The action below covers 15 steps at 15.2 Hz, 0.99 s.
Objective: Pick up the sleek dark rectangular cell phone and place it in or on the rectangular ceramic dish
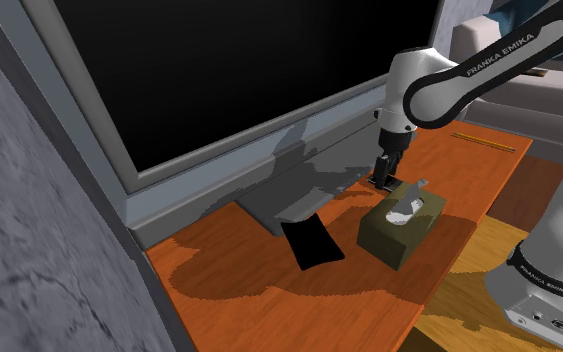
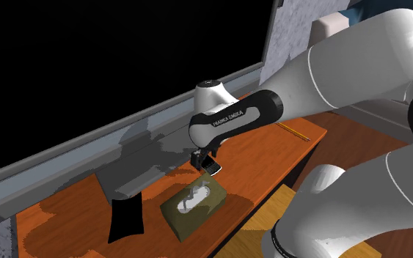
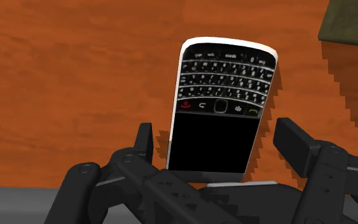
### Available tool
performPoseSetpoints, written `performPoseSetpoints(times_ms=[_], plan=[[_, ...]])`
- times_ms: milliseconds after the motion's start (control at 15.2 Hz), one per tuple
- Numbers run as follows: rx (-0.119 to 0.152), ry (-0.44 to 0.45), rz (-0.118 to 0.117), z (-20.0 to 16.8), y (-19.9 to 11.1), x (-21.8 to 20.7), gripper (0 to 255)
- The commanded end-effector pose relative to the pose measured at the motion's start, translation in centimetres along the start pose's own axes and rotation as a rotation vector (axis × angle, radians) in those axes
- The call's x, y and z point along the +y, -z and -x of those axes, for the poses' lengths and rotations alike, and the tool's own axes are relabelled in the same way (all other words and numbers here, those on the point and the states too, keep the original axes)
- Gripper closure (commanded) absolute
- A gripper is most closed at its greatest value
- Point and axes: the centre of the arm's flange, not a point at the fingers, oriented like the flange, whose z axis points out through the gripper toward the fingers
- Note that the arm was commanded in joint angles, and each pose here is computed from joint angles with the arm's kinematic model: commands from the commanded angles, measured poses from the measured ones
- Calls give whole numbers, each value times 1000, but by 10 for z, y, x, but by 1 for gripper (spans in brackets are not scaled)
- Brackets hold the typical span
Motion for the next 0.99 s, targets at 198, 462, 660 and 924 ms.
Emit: performPoseSetpoints(times_ms=[198,462,660,924], plan=[[1,0,0,0,-2,0,0],[0,0,0,0,-2,0,255],[0,0,0,0,-2,1,255],[0,0,0,0,-2,1,255]])
